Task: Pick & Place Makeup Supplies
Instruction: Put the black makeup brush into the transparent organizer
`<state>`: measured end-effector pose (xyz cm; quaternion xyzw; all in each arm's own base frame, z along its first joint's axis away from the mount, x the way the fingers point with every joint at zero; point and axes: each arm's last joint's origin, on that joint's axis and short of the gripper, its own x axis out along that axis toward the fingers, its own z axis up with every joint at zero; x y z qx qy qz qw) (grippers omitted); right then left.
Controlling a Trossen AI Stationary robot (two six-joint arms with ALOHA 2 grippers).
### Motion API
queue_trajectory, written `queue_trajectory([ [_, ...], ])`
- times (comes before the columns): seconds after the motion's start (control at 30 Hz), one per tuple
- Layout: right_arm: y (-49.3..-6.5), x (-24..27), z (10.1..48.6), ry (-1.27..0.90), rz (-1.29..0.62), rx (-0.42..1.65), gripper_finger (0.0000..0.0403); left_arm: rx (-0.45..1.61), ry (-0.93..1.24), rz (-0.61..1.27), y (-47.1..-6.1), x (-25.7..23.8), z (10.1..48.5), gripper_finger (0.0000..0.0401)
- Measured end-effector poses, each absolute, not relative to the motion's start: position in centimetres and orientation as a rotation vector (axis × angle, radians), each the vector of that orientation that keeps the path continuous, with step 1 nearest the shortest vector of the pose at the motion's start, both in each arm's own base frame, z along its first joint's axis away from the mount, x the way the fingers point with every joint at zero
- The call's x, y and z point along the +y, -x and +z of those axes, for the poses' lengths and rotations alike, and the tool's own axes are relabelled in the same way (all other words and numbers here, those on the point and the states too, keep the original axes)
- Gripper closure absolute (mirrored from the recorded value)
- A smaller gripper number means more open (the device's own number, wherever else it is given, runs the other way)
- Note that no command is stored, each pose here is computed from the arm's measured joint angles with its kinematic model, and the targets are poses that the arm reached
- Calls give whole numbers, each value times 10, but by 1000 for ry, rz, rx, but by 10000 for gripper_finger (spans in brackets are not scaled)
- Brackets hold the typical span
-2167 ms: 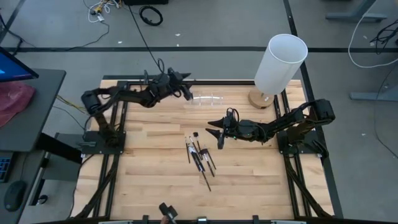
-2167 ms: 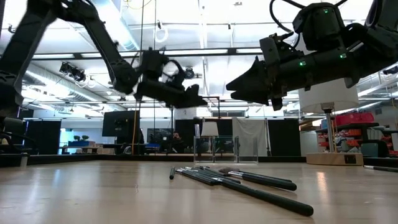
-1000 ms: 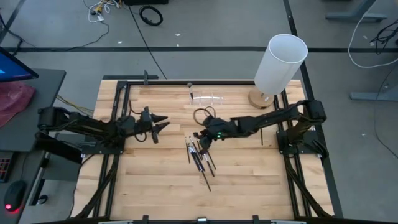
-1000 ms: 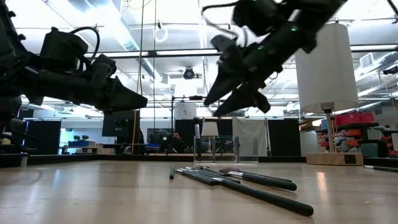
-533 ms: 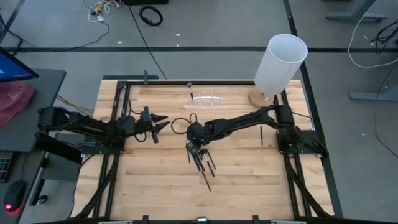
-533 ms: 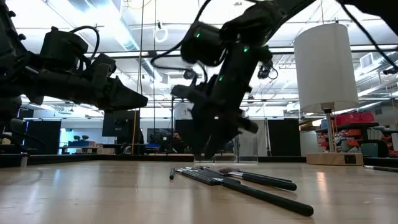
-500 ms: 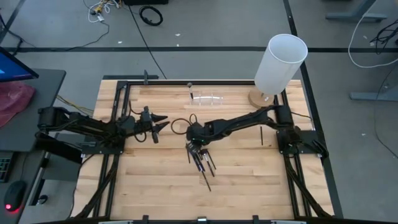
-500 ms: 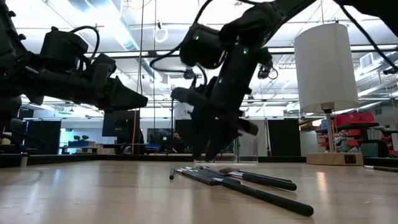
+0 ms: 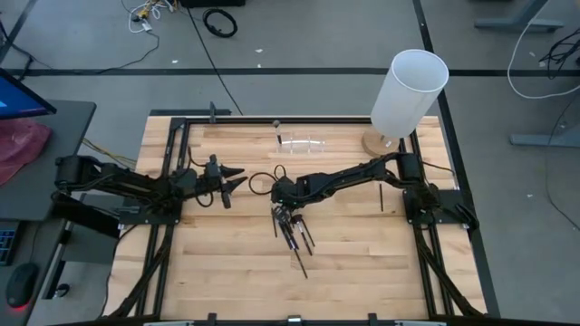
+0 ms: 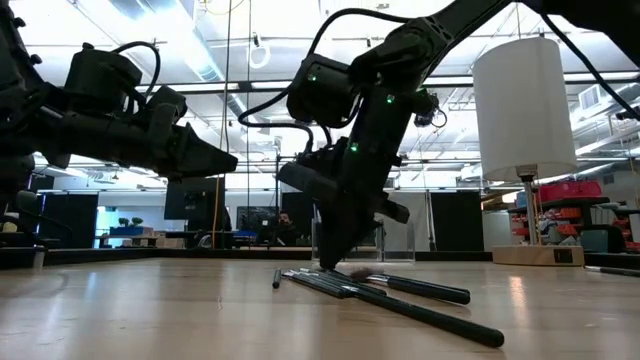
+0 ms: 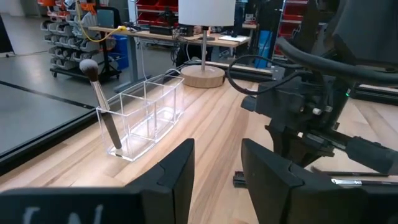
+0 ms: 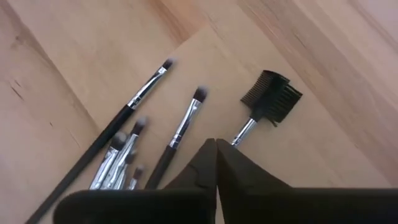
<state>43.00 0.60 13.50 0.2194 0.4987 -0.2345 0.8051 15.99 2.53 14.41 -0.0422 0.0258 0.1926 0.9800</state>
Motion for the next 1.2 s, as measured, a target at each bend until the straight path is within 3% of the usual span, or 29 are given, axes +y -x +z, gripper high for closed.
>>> queue_trajectory([
  [0.53, -431, 1, 145, -523, -519, 1014, 256, 51, 81, 395, -160, 25, 144, 266],
  [0.67, -430, -3, 142, -543, -591, 996, 241, 52, 74, 398, -160, 26, 144, 266],
  [0.87, -433, -4, 127, -539, -626, 1000, 272, 52, 74, 405, -160, 26, 144, 266],
  [1.2, -429, -4, 109, -408, -617, 1080, 383, 51, 75, 406, -160, 26, 144, 266],
])
